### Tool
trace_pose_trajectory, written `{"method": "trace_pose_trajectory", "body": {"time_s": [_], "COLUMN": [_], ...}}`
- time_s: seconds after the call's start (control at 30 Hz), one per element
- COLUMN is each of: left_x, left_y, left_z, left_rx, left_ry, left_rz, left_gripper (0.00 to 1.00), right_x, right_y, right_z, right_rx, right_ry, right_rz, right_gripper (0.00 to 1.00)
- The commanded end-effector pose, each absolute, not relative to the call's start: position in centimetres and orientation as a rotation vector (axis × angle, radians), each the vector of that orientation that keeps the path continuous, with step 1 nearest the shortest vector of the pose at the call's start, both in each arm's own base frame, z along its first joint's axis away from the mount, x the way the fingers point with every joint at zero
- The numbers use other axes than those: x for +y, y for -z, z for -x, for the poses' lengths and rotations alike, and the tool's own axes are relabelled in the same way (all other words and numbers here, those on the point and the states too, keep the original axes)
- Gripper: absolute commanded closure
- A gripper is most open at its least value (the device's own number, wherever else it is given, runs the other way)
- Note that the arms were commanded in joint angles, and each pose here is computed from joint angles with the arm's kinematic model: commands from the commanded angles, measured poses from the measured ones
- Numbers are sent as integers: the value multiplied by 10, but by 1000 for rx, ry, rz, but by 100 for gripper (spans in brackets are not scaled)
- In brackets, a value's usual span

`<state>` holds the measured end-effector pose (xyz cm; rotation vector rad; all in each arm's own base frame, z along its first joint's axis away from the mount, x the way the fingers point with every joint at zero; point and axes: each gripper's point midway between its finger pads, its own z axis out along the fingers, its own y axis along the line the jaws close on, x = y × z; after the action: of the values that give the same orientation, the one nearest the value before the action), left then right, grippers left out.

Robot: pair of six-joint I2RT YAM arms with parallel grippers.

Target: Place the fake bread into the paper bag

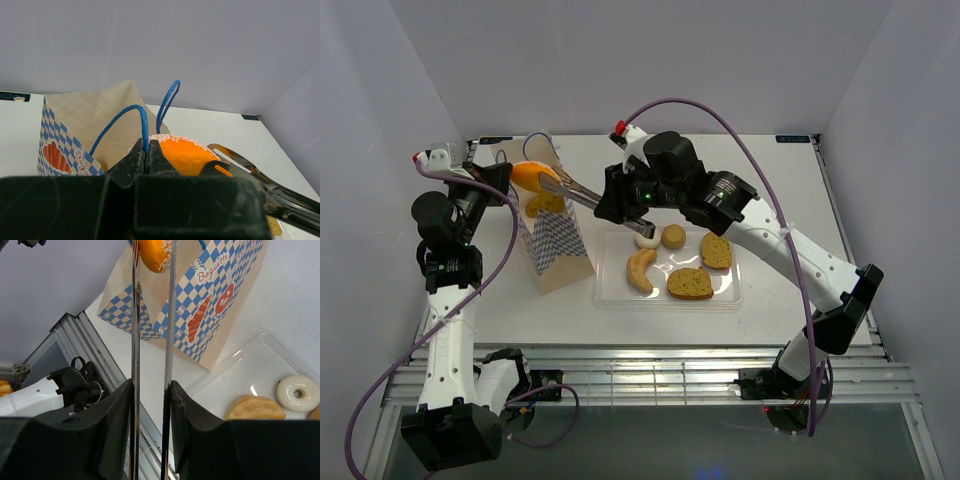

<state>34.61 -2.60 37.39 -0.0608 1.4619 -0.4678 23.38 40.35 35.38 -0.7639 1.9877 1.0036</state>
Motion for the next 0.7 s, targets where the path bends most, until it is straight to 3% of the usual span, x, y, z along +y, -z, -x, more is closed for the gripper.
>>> {"method": "trace_pose_trajectory", "body": {"time_s": [0.0,0.37,0.67], "left_x": [-30,-28,-25], "left_y": [-384,-382,-381], "left_z": [-341,-342,-343], "left_rx": [1426,1432,1435], "left_ry": [479,475,454], "left_rz": [32,39,49], "left_gripper": [100,100,100], "right_x": [410,417,418], "right_y": [-387,-374,-376], "right_z": [-234,-230,-233], "right_rx": [1893,1924,1925], "right_ry": [-1040,-1042,-1024], "right_rz": [739,750,746], "right_gripper": [76,74,52]}}
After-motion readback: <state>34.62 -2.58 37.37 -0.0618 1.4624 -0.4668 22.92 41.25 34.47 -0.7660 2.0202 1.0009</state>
